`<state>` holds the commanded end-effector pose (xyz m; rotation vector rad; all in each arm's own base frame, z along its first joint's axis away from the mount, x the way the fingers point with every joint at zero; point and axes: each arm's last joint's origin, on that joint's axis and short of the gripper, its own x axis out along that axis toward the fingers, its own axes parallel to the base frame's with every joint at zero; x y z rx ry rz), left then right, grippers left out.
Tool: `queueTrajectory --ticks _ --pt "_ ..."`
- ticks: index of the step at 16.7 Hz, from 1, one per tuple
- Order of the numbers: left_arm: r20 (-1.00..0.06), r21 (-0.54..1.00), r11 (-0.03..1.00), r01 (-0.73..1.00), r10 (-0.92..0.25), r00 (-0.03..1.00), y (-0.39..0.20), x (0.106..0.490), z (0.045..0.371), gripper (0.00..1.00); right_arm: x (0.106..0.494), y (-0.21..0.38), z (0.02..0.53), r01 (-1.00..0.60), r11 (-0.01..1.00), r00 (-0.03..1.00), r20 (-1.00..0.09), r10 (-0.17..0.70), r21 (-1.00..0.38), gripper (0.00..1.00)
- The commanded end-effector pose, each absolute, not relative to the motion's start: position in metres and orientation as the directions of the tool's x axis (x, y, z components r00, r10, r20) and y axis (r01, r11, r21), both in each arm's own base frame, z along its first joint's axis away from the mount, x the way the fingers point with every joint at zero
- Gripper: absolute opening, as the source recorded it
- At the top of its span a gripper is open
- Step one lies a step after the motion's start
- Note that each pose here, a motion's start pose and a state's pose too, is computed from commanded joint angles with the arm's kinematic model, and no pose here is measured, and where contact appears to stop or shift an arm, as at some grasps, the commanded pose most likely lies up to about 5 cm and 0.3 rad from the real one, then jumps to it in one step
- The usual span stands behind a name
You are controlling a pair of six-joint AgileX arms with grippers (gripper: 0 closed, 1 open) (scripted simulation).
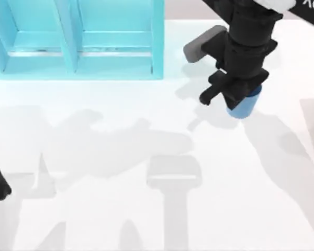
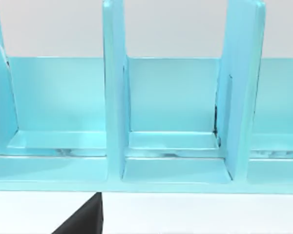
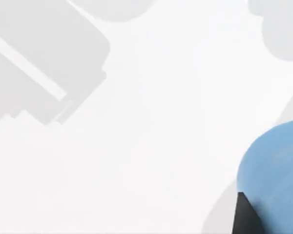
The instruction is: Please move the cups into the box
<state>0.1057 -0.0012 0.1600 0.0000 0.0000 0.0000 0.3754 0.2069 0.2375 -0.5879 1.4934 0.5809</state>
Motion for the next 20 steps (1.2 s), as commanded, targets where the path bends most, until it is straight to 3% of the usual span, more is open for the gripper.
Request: queueTrajectory --ticks 6,11,15,20 --pt "0.000 0.000 1.000 0.000 0.000 1.000 -0.001 0.106 0.160 1.00 0.389 0.060 0.256 -0.420 0.907 0.003 -1.000 -0.012 -0.013 0.00" --pt "0.000 0.000 1.000 0.000 0.000 1.000 -0.001 0.106 0.160 1.00 0.344 -0.074 0.274 -0.101 0.995 0.027 -0.999 -0.021 -0.023 0.00" --pt "0.000 0.000 1.000 0.000 0.000 1.000 -0.001 0.106 0.160 1.00 0.314 -0.108 0.278 0.007 1.000 0.032 -0.999 -0.029 -0.029 0.00" --pt "0.000 0.000 1.000 0.000 0.000 1.000 -0.001 0.106 0.160 1.00 0.314 -0.108 0.277 0.007 1.000 0.029 -0.999 -0.030 -0.029 0.00"
